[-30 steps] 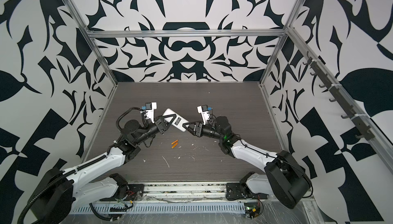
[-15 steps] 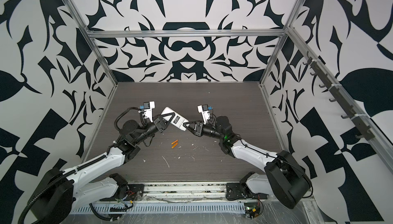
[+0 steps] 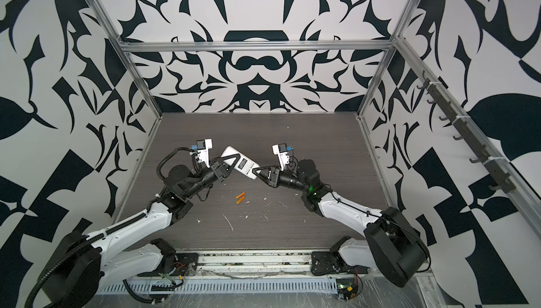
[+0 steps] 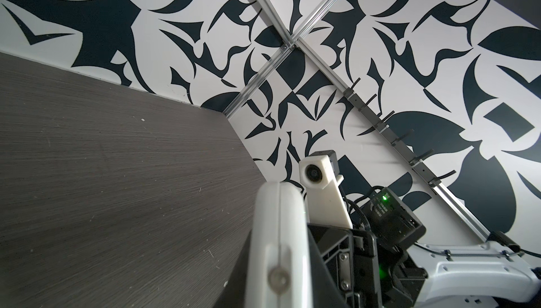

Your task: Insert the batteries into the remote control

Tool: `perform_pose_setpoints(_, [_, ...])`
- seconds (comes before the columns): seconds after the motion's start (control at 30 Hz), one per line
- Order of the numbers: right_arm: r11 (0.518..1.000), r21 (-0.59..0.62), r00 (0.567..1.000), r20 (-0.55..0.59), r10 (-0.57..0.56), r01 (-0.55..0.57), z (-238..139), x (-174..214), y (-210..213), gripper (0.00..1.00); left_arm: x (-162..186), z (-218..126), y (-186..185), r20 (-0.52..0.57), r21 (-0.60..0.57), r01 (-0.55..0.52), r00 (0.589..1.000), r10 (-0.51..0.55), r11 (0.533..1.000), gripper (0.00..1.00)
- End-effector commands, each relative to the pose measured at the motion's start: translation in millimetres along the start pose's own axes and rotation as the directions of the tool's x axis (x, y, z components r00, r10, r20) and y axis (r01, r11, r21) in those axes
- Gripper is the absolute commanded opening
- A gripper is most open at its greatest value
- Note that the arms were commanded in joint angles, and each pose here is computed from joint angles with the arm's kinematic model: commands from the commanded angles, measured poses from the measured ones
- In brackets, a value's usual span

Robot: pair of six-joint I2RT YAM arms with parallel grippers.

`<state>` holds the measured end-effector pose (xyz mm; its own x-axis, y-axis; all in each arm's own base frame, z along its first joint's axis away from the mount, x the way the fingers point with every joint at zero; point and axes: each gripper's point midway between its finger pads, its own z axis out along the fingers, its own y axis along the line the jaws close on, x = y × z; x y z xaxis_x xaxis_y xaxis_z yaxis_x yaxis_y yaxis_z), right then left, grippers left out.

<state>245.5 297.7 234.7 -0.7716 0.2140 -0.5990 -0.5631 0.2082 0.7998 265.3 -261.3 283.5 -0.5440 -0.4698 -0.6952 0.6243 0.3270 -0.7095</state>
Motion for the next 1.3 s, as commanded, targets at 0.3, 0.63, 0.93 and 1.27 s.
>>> perform_pose_setpoints(0.3, [0.990,-0.078,0.993,0.039,-0.115,0.118,-2.7,-11.3,32.2,0.14,-1.8,-2.8,1.3,0.017,-0.028,-0.009,1.000,0.010,1.000,0.05])
perform_pose_setpoints(0.63, [0.987,-0.046,0.987,0.060,-0.149,0.152,-11.0,-10.4,31.9,0.04,-3.1,-6.8,17.3,0.031,-0.120,-0.010,0.999,0.013,0.993,0.05])
perform_pose_setpoints(0.93, [0.981,0.109,0.986,0.033,-0.166,0.161,-26.7,-3.6,4.7,0.00,-3.1,-20.0,36.3,0.035,-0.235,-0.026,0.999,0.035,0.972,0.05])
perform_pose_setpoints(1.27, [0.942,0.320,0.994,-0.067,-0.086,0.103,-37.2,22.8,-62.1,0.00,4.0,-25.5,44.7,0.016,-0.261,-0.025,0.999,0.030,0.965,0.05])
